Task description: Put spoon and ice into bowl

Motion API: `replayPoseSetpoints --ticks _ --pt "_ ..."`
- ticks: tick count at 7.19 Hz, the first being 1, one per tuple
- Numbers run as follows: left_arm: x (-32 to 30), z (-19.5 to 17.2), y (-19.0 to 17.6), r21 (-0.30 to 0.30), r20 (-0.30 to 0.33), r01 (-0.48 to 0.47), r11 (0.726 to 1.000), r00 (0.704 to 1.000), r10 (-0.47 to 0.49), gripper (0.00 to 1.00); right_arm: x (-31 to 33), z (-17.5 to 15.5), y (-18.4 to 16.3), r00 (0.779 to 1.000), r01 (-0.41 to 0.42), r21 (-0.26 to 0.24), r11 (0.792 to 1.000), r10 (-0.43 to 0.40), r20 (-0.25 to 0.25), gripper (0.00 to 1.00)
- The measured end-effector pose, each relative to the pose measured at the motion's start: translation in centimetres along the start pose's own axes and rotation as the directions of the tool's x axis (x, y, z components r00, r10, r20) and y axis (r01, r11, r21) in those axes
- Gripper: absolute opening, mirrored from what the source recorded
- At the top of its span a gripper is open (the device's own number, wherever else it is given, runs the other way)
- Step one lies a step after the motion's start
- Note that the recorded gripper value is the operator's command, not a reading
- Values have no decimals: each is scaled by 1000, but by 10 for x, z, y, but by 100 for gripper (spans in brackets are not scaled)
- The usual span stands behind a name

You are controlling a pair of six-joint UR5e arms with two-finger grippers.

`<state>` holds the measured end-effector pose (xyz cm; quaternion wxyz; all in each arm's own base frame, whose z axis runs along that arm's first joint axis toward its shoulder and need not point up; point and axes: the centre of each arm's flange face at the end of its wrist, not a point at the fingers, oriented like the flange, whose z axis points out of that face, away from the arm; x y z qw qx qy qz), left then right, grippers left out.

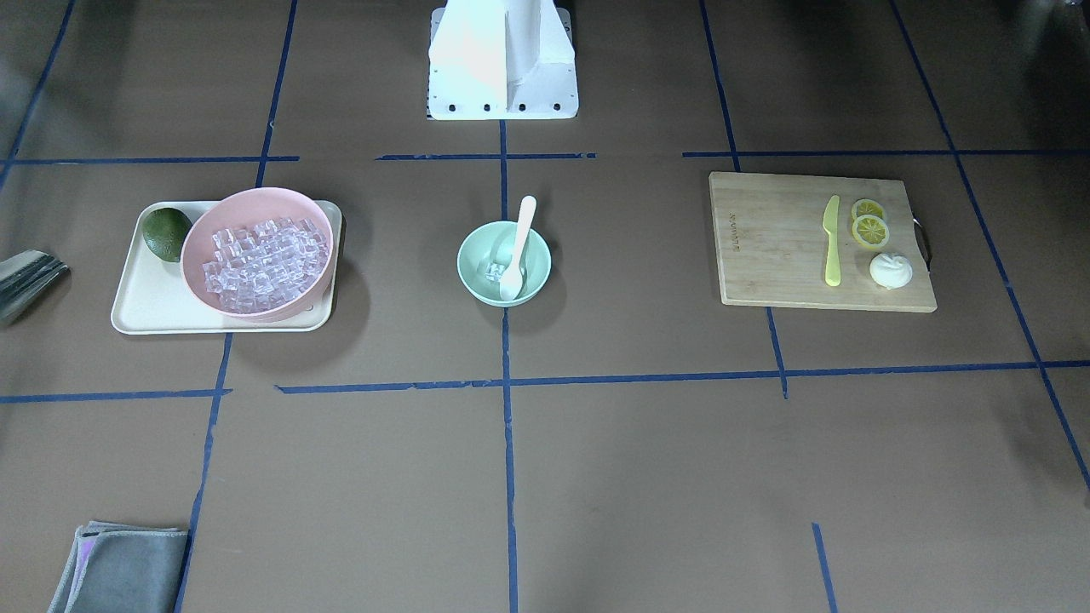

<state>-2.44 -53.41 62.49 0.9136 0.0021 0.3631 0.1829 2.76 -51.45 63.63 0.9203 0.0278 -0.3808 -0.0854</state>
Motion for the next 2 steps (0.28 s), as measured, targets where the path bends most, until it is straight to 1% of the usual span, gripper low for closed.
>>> replayPoseSetpoints --ticks 1,2 --pt "-1 0 -2 -1 0 1 1000 1000 -1 100 -1 0 1 1000 0 2 1000 0 12 100" --pt "-2 1 -3 -4 -1 4 1000 1000 -4 100 -2 -1 0 1000 1 4 1000 -1 13 100"
